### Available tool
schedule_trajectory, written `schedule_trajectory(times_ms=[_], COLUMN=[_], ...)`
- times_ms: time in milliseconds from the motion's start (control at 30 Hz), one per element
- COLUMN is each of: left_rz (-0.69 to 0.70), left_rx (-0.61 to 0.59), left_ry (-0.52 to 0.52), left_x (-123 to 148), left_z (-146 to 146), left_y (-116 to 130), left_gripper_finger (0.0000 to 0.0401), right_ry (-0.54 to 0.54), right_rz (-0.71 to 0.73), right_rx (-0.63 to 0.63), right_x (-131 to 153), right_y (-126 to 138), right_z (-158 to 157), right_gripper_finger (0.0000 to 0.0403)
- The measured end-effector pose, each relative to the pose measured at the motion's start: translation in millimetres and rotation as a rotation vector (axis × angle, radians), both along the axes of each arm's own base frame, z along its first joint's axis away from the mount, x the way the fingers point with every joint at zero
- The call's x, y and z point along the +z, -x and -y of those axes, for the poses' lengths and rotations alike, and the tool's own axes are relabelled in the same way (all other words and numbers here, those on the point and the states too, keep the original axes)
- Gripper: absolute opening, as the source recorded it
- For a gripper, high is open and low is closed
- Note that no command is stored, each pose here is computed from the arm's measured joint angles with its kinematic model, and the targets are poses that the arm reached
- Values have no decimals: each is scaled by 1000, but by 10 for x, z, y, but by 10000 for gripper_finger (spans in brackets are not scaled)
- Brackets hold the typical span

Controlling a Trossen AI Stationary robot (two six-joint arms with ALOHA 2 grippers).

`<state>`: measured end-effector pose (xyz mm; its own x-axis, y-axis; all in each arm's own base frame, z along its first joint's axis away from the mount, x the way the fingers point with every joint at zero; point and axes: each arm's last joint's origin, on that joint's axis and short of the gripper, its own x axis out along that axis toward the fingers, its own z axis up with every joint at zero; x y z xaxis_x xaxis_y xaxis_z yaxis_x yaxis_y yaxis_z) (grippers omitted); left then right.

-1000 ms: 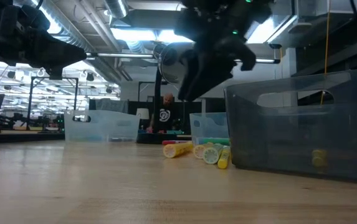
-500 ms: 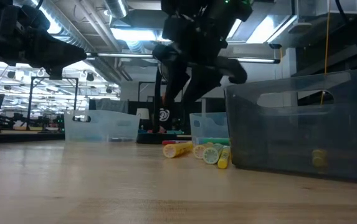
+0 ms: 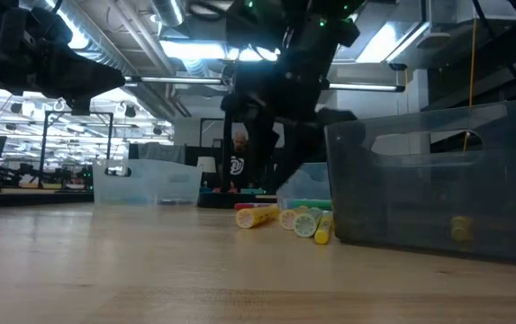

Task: Pick & Place Markers
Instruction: Put the left yellow highlighter pen into the right transparent bin

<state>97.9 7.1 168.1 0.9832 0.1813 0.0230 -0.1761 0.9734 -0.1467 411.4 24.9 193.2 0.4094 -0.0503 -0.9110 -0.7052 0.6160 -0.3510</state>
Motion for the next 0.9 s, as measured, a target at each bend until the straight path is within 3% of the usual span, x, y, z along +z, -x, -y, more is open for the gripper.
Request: schedule_trajectory(times_ms=[633,767,900], left_rz=[0,0,0], left_rx=[0,0,0], left_ry=[0,0,0], left_x=[0,0,0], left_z=[0,0,0], left_y=[0,0,0], left_gripper_finger=[72,72,73], right_ry=[-13,-36,-76], right_rz=[-60,-64,-66], right_rx=[78,64,2], right_x=[-360,-370,-377], right_y=[-109,-109,-107], right_z=[54,88,97], right_gripper_finger=[172,144,86])
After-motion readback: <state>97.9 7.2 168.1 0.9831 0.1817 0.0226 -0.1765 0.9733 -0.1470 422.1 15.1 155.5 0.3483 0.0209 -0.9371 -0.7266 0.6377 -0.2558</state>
